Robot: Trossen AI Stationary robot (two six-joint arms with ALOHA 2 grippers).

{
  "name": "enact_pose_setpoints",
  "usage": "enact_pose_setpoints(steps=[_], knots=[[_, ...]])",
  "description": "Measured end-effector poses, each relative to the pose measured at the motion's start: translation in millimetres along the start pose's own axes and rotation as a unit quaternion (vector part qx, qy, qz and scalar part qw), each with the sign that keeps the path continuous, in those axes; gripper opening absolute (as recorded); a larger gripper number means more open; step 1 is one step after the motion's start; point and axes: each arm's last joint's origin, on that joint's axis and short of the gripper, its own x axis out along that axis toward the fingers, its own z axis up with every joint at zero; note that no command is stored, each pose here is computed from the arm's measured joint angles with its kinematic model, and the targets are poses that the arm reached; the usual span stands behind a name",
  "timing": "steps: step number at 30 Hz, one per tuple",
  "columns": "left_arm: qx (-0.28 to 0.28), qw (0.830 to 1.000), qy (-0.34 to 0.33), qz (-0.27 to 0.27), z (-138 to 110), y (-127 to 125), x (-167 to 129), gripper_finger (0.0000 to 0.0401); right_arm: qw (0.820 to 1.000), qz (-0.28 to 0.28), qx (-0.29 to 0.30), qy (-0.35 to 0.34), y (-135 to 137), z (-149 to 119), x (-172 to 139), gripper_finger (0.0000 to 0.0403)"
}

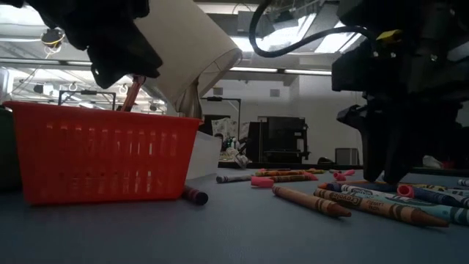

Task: Sort crayons
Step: Put the blue crayon into the top red bin

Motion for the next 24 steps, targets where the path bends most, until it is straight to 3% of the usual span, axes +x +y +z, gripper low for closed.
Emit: enact_pose_setpoints(steps=[14,24], knots=[[-0.007,1.0,-0.012,-0.009,-0.3,-3.0,5.6,0.0086,1.0,-0.013,0.0,-0.003,-0.7,0.2,0.0,0.01],[-0.007,1.0,-0.012,-0.009,-0.4,-3.0,5.6,0.0086,1.0,-0.004,0.0,-0.001,-0.2,0.2,-0.1,0.0096]])
